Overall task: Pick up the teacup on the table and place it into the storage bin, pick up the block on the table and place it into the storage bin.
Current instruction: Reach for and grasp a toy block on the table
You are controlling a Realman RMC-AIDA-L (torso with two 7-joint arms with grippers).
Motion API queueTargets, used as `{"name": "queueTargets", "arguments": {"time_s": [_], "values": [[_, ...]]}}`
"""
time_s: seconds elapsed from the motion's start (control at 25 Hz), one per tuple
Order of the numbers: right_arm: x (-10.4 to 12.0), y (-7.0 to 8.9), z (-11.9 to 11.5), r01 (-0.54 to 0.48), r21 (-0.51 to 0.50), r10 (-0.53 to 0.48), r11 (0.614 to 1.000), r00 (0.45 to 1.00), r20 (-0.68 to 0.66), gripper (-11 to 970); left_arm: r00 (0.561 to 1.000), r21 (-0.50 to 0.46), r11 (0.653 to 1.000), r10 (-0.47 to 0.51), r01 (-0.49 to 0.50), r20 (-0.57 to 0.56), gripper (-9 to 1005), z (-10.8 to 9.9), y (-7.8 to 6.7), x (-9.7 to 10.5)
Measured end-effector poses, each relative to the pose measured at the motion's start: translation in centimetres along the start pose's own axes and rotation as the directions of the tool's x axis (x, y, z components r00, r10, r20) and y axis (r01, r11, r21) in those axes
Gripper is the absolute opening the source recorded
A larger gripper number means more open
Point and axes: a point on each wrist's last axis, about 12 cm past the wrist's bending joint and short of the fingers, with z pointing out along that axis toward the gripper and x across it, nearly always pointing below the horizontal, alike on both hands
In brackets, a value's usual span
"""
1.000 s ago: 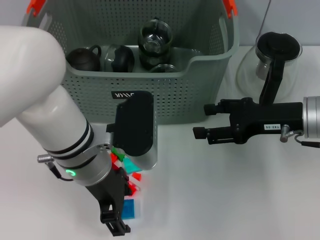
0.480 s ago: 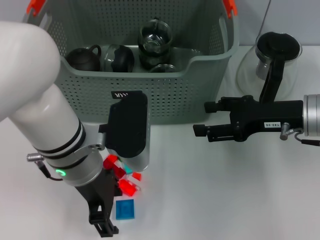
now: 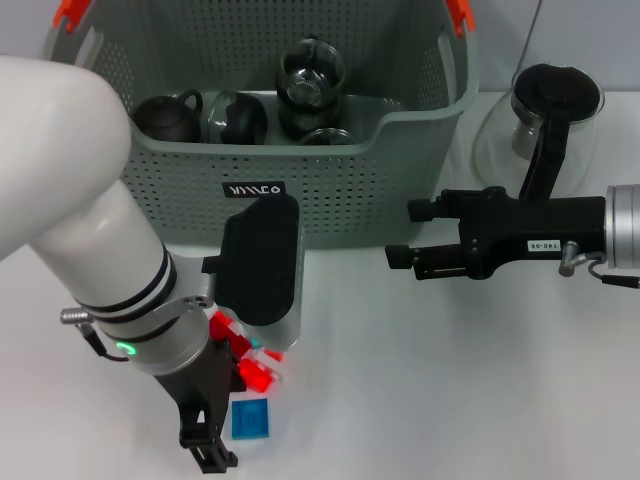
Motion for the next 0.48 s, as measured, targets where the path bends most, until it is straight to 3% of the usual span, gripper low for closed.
{"name": "queueTargets", "arguments": {"time_s": [0.48], "values": [[-0.03, -0.04, -0.09, -0.006, 0.004, 0.006, 1.000, 1.000, 0.009, 851, 0.999, -0.006, 0.999, 0.049, -0.049, -0.016, 829, 0.47, -0.22, -1.00]]}}
